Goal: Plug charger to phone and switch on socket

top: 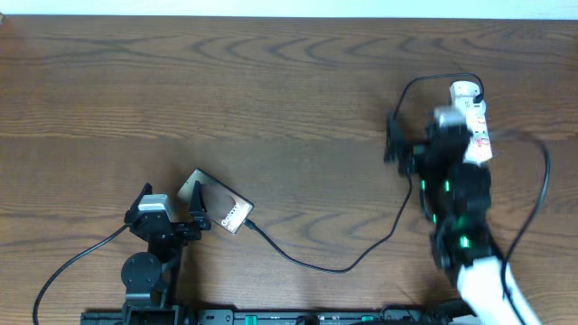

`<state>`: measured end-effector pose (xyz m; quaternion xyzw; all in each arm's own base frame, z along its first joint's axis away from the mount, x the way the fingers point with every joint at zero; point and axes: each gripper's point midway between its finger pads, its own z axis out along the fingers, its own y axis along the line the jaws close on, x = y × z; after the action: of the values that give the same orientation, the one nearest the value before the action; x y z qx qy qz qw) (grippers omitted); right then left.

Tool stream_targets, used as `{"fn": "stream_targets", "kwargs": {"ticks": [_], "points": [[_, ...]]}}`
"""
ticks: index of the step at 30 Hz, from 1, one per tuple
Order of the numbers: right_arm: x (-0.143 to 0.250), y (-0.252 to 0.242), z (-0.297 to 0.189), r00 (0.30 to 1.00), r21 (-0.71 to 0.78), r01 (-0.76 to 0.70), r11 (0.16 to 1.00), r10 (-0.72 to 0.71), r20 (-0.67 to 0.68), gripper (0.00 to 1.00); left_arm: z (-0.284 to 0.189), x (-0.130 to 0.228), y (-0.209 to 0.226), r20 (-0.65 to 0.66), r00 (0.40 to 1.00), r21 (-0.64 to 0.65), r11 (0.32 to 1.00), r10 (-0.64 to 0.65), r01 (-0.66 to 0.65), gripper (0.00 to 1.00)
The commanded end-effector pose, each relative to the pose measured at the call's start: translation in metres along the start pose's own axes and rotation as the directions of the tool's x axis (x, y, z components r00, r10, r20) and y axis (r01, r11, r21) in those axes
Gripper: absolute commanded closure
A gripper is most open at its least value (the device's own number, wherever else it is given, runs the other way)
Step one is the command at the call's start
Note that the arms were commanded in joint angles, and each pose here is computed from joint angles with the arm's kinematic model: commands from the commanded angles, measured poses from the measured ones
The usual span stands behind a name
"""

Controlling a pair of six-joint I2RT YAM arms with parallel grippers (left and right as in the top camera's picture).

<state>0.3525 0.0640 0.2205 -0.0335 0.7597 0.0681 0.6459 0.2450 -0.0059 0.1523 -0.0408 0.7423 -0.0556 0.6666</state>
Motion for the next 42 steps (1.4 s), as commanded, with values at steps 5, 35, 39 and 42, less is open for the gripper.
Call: {"fn": "stream_targets", "kwargs": {"ticks": [5,35,39,42], "points": [[0.041,-0.024,-0.057,0.996,0.063,0.013,0.998,-0.018,0.084,0.01,0.001,0.015,0.0,-0.047,0.999,0.006,1.0,0.012,-0.011,0.09],[0.078,-0.038,-0.102,0.99,0.097,-0.108,0.989,0.098,0.103,0.01,0.001,0.015,0.0,-0.047,0.999,0.006,1.0,0.012,-0.011,0.08],[0.078,-0.038,-0.102,0.99,0.094,-0.107,0.99,0.098,0.102,0.01,0.001,0.015,0.0,-0.047,0.999,0.006,1.0,0.011,-0.011,0.08],[0.077,-0.038,-0.102,0.99,0.094,-0.107,0.99,0.098,0.103,0.01,0.001,0.015,0.0,-0.047,0.999,0.006,1.0,0.012,-0.011,0.08]]}}
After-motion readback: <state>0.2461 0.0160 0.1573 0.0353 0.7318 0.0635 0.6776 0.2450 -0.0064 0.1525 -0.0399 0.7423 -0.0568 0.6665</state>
